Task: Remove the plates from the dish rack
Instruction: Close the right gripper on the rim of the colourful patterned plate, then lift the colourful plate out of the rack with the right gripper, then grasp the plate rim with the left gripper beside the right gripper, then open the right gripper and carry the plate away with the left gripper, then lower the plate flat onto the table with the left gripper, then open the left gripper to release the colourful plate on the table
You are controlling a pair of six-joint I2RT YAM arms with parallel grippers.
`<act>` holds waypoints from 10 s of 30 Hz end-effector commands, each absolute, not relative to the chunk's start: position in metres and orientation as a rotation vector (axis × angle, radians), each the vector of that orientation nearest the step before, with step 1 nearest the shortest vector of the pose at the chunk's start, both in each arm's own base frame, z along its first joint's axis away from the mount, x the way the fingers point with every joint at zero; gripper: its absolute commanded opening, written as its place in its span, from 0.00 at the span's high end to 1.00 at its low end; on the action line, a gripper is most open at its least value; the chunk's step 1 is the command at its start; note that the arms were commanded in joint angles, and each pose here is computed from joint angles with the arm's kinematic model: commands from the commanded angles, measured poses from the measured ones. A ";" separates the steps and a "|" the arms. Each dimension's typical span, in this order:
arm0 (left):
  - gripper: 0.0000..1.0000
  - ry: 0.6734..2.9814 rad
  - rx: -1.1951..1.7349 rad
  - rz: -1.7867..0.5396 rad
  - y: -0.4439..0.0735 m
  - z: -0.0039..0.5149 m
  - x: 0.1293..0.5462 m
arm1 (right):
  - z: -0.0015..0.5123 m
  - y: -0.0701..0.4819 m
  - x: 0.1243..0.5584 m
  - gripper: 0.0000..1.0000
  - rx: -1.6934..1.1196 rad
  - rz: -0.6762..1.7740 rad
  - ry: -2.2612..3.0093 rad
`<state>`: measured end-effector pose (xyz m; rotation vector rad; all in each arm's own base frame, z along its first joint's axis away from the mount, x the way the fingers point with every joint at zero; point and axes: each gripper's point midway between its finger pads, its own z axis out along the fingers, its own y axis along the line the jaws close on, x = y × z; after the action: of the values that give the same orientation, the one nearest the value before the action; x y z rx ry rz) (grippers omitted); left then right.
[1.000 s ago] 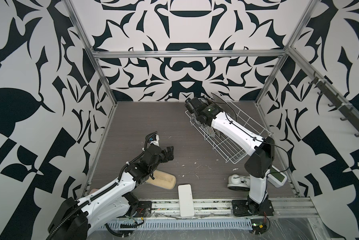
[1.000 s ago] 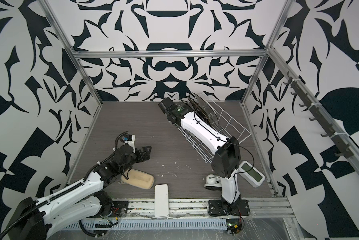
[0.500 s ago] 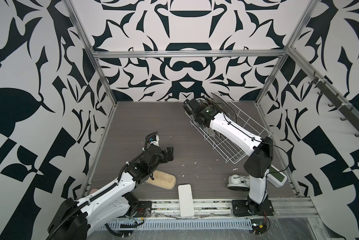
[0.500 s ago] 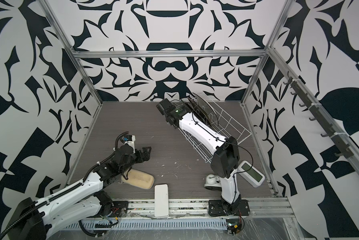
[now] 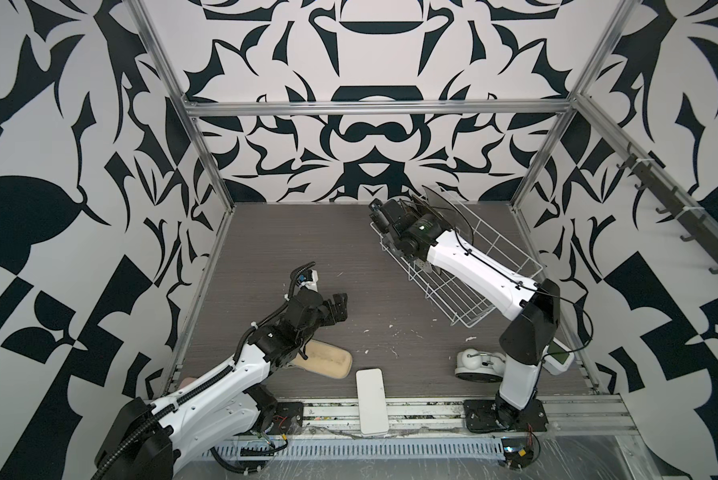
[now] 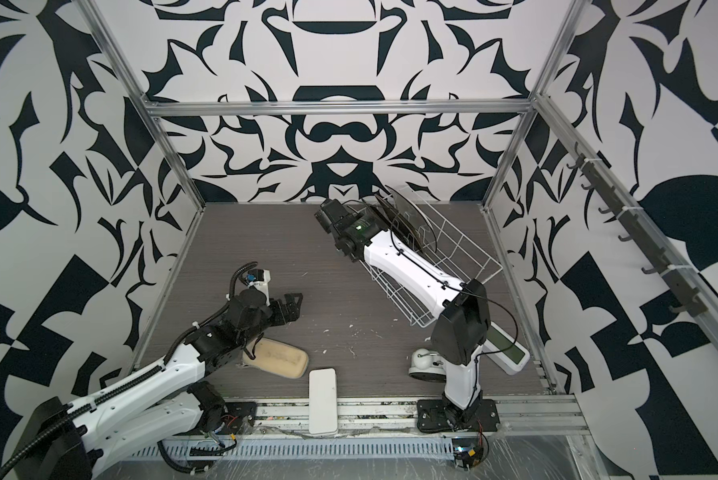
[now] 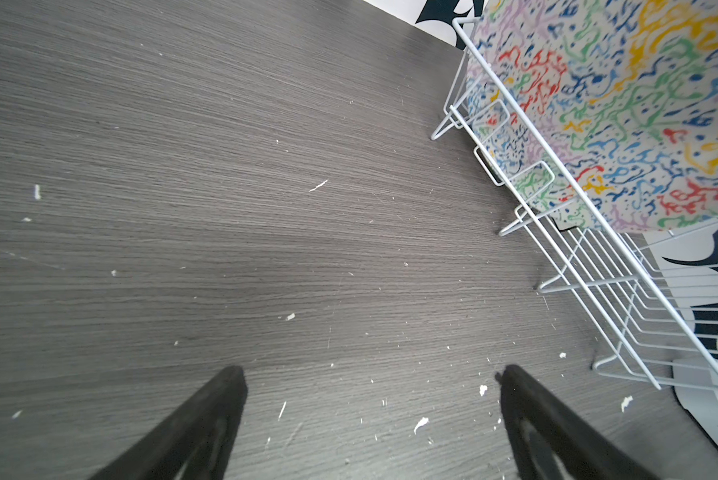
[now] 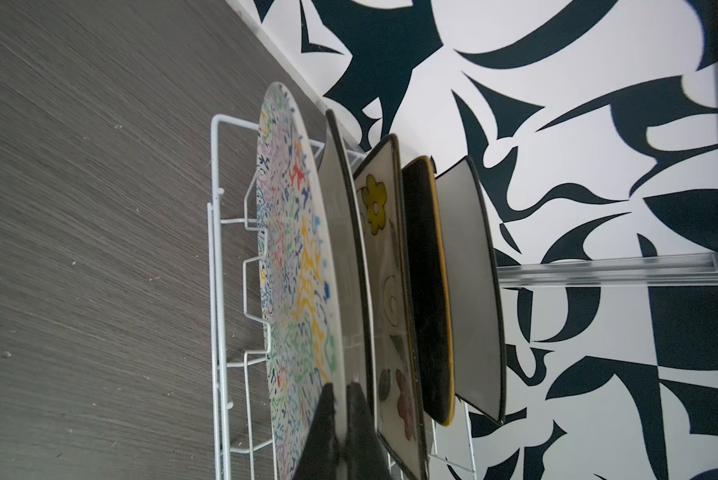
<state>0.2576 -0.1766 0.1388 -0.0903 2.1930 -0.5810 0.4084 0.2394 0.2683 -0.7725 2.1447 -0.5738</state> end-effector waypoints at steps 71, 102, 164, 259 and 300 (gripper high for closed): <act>0.00 1.801 -0.364 -1.328 -0.180 0.252 0.287 | 0.393 0.253 0.315 1.00 -0.141 1.186 1.664; 0.52 1.716 -0.406 -1.428 -0.182 0.257 0.299 | 0.363 0.258 0.327 1.00 -0.111 1.471 1.752; 1.00 1.554 -0.717 -1.294 -0.110 0.216 0.298 | 0.348 0.236 0.335 0.41 -0.072 1.443 1.780; 1.00 1.603 -1.212 -1.156 0.095 0.099 0.432 | 0.301 0.226 0.348 0.44 0.173 1.260 2.055; 0.29 1.807 -1.344 -1.028 0.101 0.081 0.434 | 0.294 0.224 0.347 0.44 0.154 1.218 2.085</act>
<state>0.4298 0.0967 0.0672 -1.3605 1.7983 -1.0511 0.3471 0.2238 0.2603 0.2169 2.1756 1.2150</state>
